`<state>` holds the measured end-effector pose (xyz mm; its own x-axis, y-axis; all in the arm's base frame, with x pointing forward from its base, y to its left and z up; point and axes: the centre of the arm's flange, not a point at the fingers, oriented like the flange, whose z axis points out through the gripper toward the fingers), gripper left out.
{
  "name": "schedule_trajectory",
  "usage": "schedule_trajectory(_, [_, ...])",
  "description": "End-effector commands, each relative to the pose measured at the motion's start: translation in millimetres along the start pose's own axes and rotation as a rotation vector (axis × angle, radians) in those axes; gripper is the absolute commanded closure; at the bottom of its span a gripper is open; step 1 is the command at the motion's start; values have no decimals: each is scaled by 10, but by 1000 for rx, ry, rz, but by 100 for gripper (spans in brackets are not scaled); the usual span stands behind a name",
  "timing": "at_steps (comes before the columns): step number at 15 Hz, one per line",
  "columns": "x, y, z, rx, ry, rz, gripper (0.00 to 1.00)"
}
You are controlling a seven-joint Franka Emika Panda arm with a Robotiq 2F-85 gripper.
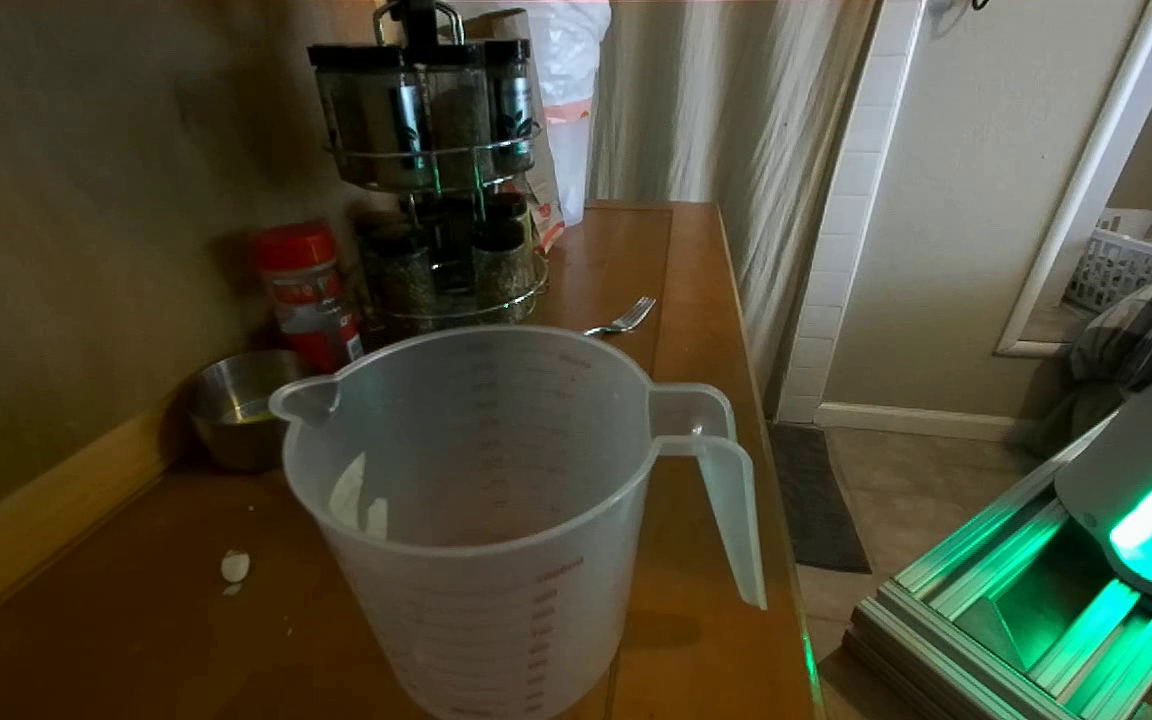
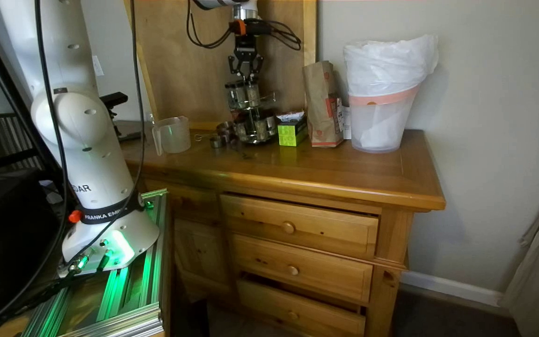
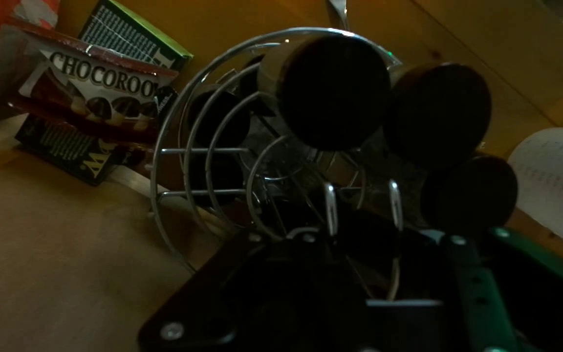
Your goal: Move the spice rack to the right
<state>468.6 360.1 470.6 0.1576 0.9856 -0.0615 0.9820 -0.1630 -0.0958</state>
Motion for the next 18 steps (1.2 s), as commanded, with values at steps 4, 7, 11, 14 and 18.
schedule_trajectory(4, [-69,-60,-755,84,41,-57,98])
schedule_trajectory(7, [-186,-84,-924,129,58,-54,98])
schedule_trajectory(11, [-178,-49,-514,166,28,-49,93])
schedule_trajectory(14, [-220,-23,-557,174,34,-51,93])
schedule_trajectory(18, [-346,-26,-580,204,28,-10,98])
